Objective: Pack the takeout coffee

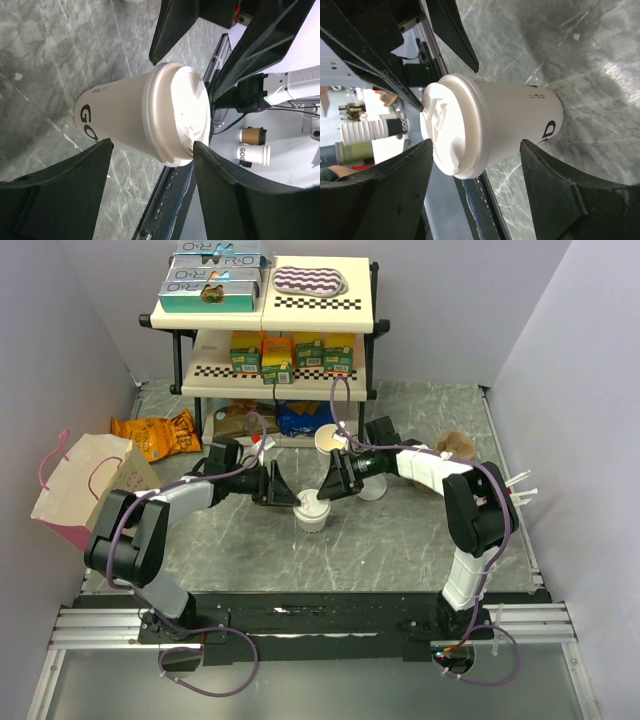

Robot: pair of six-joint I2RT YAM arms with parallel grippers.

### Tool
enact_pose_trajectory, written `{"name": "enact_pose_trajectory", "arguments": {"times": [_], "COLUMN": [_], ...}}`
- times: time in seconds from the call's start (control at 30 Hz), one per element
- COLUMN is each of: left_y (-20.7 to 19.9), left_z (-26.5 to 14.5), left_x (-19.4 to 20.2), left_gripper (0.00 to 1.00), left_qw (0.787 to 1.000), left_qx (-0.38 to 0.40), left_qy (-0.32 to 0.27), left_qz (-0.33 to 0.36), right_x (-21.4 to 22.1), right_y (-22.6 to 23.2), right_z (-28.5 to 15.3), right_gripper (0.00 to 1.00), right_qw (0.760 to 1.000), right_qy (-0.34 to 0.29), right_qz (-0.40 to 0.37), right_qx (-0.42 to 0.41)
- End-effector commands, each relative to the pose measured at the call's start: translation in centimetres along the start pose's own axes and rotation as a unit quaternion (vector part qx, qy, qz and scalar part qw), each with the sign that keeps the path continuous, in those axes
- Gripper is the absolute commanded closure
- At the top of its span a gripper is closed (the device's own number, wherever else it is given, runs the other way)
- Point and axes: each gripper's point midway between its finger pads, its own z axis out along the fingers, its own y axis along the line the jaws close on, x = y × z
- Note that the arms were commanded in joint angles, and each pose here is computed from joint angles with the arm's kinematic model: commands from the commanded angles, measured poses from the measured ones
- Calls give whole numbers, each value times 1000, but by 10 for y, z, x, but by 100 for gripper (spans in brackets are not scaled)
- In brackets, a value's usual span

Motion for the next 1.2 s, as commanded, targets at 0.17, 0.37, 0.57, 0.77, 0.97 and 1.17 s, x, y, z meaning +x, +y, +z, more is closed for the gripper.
{"name": "enact_pose_trajectory", "arguments": {"times": [0.17, 0.37, 0.57, 0.77, 0.97, 1.17], "left_y": [3, 12, 14, -4, 1, 15], "left_z": [5, 5, 9, 8, 7, 12], "left_x": [4, 14, 10, -8, -13, -18], "left_gripper": [32, 35, 37, 37, 37, 38], "left_qw": [1000, 1000, 1000, 999, 999, 998], "left_qx": [7, 0, 9, 33, 18, 8], "left_qy": [8, 16, 16, 6, -9, -12], "left_qz": [-3, -10, -17, -9, -35, -59], "right_x": [7, 12, 23, 21, 18, 15], "right_y": [1, -1, -6, -1, -2, -9], "right_z": [8, 10, 13, 12, 15, 18], "right_gripper": [29, 34, 42, 44, 44, 44], "right_qw": [1000, 1000, 1000, 999, 998, 997], "right_qy": [9, 7, 13, 1, 7, 10], "right_qz": [-19, -14, 11, 24, 49, 66], "right_qx": [16, 7, -9, -34, -42, -30]}}
